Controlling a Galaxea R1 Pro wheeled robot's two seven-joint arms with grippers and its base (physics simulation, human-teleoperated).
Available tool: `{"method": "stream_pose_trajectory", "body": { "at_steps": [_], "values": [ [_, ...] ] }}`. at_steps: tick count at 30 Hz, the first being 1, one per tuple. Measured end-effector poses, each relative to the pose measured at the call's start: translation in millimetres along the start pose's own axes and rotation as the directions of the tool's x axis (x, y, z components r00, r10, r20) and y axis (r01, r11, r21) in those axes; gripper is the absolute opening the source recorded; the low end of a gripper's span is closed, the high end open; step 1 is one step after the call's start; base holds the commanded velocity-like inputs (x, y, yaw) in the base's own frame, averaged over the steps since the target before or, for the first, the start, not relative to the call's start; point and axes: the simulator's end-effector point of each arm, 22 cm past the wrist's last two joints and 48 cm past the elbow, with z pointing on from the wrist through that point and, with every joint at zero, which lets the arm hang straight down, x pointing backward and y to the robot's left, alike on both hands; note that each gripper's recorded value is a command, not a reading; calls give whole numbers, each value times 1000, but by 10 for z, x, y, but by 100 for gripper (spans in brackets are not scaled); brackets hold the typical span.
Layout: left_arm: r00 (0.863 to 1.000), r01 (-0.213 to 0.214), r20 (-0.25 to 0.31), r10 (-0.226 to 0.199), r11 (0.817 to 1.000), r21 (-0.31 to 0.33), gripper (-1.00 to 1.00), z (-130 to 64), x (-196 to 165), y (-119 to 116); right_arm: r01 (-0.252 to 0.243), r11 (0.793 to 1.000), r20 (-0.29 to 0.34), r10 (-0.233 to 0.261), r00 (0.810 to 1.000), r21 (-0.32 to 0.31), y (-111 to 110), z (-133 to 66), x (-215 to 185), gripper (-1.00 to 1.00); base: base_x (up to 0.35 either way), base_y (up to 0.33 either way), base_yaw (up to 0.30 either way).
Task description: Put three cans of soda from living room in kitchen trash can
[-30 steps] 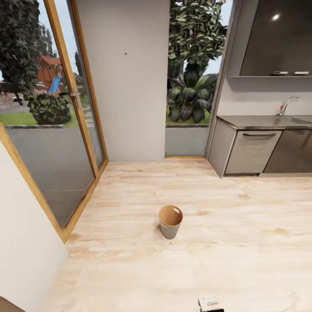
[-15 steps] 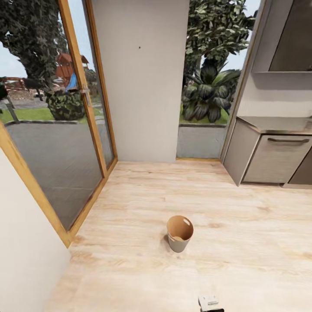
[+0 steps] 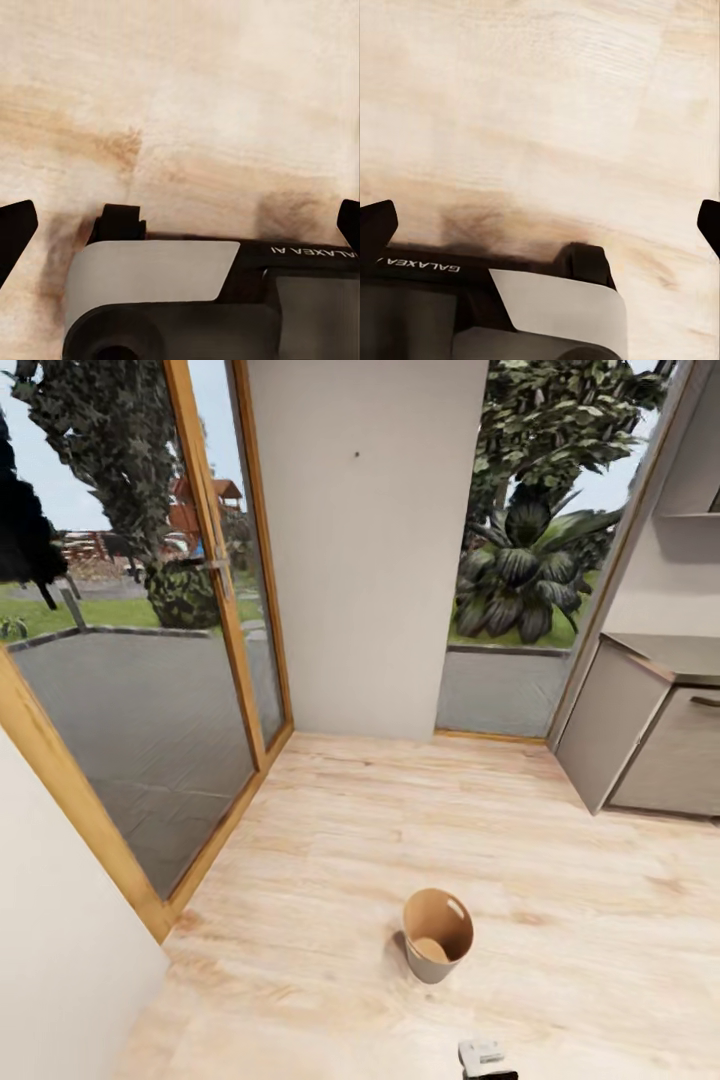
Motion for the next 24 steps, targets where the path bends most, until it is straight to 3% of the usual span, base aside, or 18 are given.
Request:
{"method": "stream_pose_trajectory", "body": {
  "at_steps": [14, 24],
  "values": [
    [1000, -7, 16, 7, 1000, -1, 100, 10, -13, 4, -3, 1000, -4, 3, 1000, -2, -7, 13, 13, 100, 325, -149, 65],
    [1000, -8, 24, 8, 1000, 0, 100, 9, -40, 3, -4, 1000, -4, 4, 1000, -8, 3, 13, 14, 100, 240, -99, -180]
  ]
}}
